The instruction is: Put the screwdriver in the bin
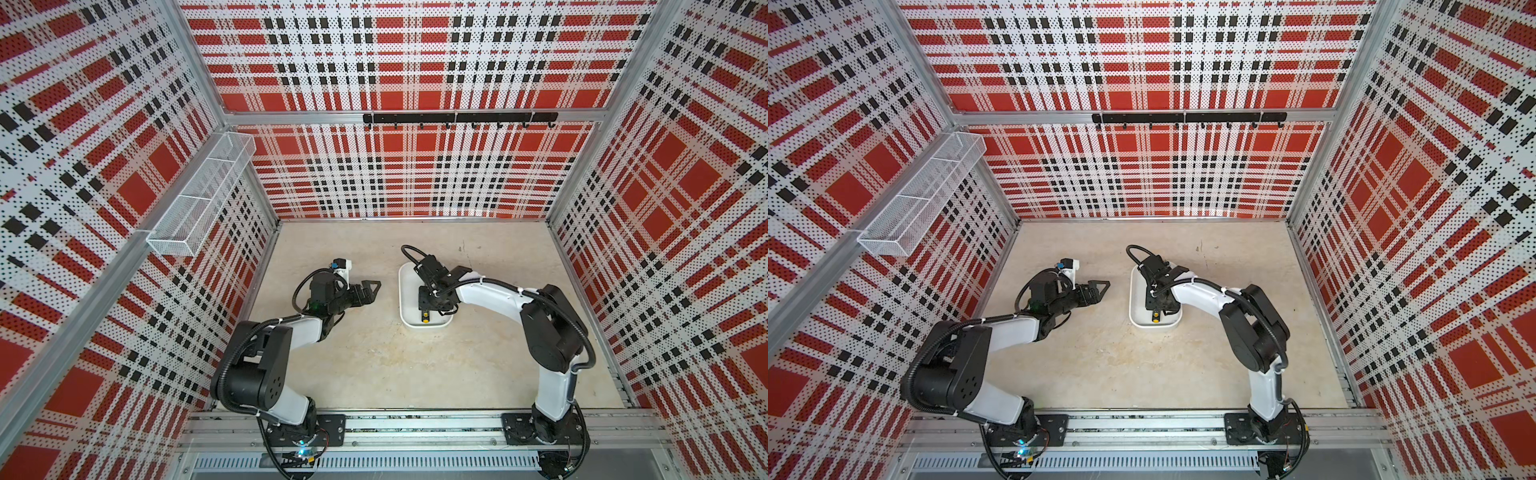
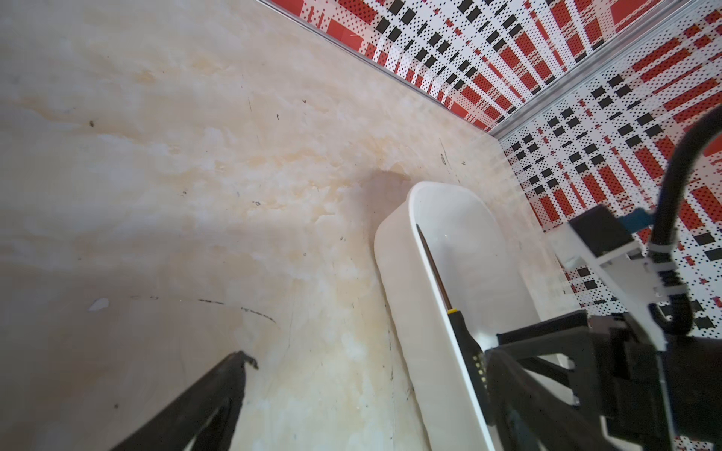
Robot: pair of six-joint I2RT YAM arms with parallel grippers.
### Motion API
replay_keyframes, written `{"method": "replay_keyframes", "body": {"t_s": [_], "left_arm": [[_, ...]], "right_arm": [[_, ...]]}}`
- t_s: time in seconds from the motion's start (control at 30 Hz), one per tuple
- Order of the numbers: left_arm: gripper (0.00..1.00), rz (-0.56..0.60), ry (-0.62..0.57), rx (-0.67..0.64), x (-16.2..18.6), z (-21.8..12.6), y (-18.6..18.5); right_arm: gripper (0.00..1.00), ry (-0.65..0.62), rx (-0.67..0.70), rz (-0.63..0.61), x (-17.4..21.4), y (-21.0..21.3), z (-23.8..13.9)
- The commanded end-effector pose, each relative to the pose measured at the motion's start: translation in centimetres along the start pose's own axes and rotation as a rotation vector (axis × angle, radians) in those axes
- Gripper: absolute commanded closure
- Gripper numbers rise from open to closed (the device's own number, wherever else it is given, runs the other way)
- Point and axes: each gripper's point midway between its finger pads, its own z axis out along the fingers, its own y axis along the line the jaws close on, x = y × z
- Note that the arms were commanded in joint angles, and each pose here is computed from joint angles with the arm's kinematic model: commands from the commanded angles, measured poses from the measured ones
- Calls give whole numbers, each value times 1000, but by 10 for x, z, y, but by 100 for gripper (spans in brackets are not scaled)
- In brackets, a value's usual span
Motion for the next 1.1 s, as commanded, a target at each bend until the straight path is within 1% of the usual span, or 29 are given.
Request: {"method": "replay_keyframes", "body": {"t_s": [0.0, 0.07, 0.2, 0.23, 0.3, 0.33, 0.4, 0.53, 0.6, 0.7, 0.87, 0.93, 1.07], "left_arm": [[2, 66, -60, 0, -28, -8, -15], [2, 81, -78, -26, -35, -12, -14], [2, 104, -135, -62, -53, -22, -14], [2, 110, -151, -69, -58, -25, -15], [2, 116, -180, -87, -65, -30, -15], [2, 147, -197, -104, -69, -33, -14], [2, 171, -229, -138, -77, -40, -12], [2, 212, -288, -206, -93, -51, -5], [2, 214, -315, -244, -100, -56, 1], [2, 232, -357, -288, -109, -65, 9], [2, 333, -448, -351, -118, -81, 13], [2, 379, -485, -389, -121, -89, 15], [2, 417, -539, -487, -121, -105, 32]], "right_arm": [[47, -142, -99, -56, -26, 15, -52], [46, -209, -140, -100, -34, 18, -76], [39, -387, -163, -173, -50, 8, -125], [38, -441, -133, -189, -56, 0, -136], [34, -509, -92, -206, -62, -14, -153], [33, -539, -64, -214, -65, -23, -160], [31, -579, -2, -228, -69, -39, -170], [28, -639, 141, -250, -75, -73, -183], [27, -670, 204, -249, -78, -89, -186], [26, -723, 274, -239, -83, -111, -190], [24, -831, 287, -165, -92, -145, -193], [24, -881, 286, -191, -91, -150, -193], [24, -989, 295, -211, -93, -162, -195]]}}
